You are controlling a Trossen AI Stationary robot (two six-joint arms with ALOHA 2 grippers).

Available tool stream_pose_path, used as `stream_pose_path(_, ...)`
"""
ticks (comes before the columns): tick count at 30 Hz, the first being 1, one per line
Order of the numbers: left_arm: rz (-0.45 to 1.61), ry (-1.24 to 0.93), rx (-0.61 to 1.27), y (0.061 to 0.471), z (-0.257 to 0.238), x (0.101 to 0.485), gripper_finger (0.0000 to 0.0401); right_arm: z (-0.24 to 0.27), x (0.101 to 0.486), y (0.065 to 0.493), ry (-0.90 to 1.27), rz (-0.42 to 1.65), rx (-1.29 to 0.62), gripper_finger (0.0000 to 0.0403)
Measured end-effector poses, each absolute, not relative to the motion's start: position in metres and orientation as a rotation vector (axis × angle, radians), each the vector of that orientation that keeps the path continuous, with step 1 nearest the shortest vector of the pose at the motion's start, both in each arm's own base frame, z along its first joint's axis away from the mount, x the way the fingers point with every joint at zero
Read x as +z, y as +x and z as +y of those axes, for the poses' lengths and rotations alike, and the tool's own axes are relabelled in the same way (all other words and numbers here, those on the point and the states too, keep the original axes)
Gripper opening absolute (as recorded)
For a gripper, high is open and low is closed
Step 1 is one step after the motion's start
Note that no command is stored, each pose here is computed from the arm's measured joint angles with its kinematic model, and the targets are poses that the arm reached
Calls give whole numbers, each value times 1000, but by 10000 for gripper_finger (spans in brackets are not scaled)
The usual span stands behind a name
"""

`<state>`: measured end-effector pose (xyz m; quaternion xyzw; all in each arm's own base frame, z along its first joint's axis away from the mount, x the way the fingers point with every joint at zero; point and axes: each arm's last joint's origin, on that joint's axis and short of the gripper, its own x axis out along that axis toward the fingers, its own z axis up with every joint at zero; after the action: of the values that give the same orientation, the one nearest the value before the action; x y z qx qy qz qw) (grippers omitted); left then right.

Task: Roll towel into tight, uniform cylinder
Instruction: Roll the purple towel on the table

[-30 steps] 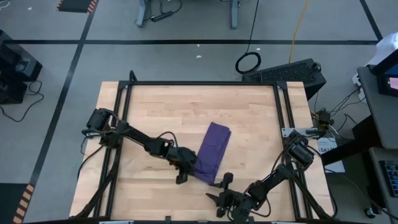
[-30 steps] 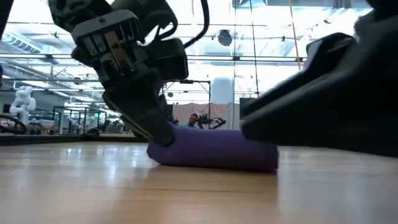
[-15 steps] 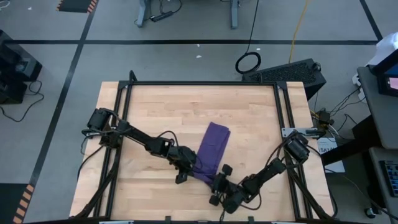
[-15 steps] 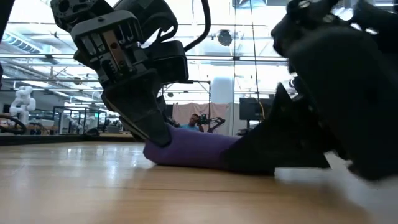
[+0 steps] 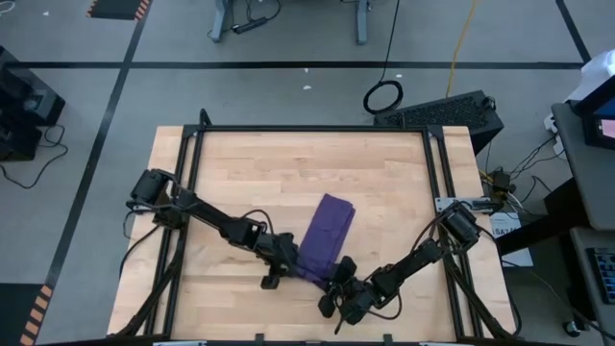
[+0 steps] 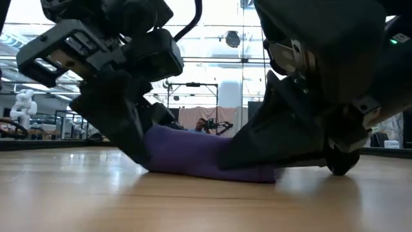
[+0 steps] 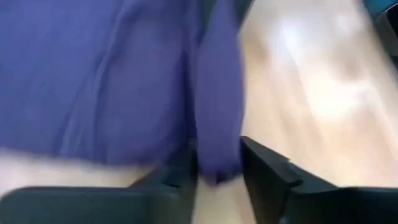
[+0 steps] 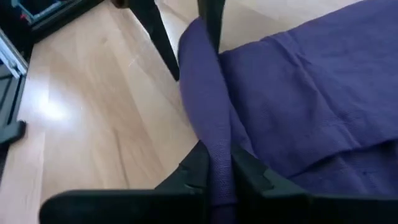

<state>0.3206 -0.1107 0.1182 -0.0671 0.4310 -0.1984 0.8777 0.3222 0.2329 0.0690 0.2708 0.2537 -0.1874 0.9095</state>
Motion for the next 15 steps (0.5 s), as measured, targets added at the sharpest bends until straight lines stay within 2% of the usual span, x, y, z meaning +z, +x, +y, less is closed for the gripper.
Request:
stream_pose_path(4, 969, -141, -389, 311, -105, 129, 186, 234, 69, 321, 610, 517, -399, 23)
stream_pose_path(7, 958, -75, -356, 303, -115, 137, 216, 234, 69, 321, 659, 502, -407, 17)
stream_pose_path(15, 750, 289, -138, 280, -168, 141, 228, 236, 77, 323, 732, 491, -377, 22)
